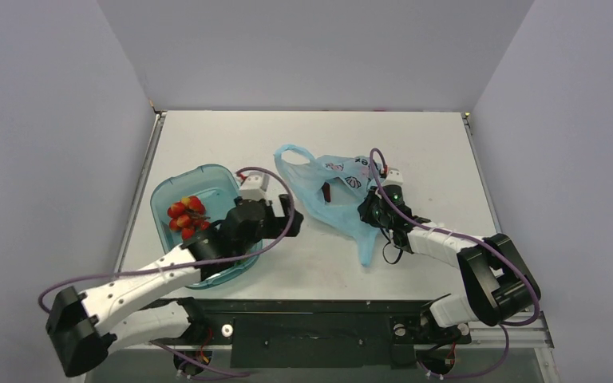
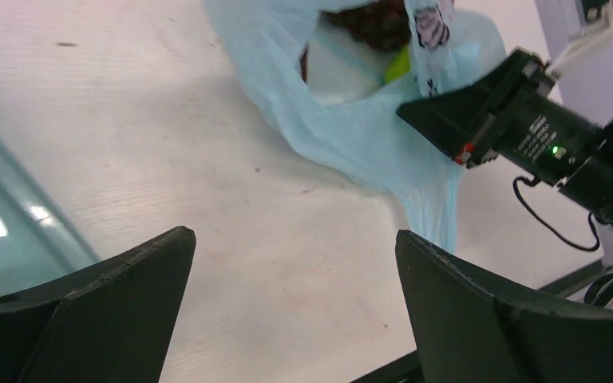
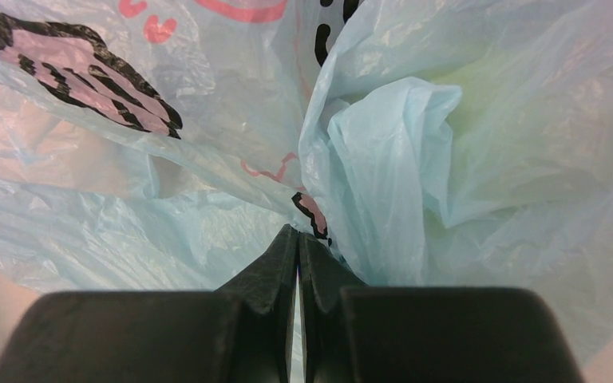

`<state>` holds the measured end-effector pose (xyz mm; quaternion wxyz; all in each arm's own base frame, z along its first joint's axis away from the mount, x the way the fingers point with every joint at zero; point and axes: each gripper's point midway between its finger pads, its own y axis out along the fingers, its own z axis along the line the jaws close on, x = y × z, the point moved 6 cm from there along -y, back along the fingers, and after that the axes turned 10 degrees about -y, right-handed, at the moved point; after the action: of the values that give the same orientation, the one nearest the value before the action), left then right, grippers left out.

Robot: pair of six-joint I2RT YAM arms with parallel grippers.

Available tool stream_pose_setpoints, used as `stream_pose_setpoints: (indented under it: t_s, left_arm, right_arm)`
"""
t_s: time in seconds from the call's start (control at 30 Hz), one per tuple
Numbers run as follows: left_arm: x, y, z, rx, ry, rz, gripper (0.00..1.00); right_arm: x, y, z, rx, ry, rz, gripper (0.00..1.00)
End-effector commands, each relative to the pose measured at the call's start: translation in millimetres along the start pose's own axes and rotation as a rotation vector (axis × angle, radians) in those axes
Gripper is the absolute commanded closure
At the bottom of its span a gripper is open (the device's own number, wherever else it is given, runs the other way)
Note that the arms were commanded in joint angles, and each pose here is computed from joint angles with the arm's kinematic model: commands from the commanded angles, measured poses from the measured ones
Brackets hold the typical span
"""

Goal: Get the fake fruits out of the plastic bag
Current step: Place the fake fruit in the bin, then take out the fake fruit from the plastic bag.

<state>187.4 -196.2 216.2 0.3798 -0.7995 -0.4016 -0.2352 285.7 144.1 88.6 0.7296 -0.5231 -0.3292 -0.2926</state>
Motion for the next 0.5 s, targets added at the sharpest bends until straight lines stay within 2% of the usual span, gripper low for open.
stream_pose_setpoints:
  t_s: [0.0, 0.23, 0.4, 0.47]
  left_arm:
    - [-0.2, 31.4, -78.4, -0.238, 0.106, 0.018, 0.06]
    - [-24.0, 116.5, -125.6, -0.227, 0.236, 0.052, 0.18]
    - [-36.9, 169.2, -116.2, -0.038, 0.340, 0.065, 0.27]
    - [-41.5, 185.1, -113.4, -0.009, 0.359, 0.071, 0.30]
  right_arm:
    - [18.3, -0.1, 10.1, 0.043, -0.002, -0.068, 1.00]
    - [21.2, -6.8, 5.6, 0.019, 0.000, -0.098, 1.00]
    - [20.0, -2.8, 4.7, 0.015, 0.008, -0.082, 1.00]
    - [20.3, -3.4, 3.2, 0.008, 0.015, -0.088, 1.00]
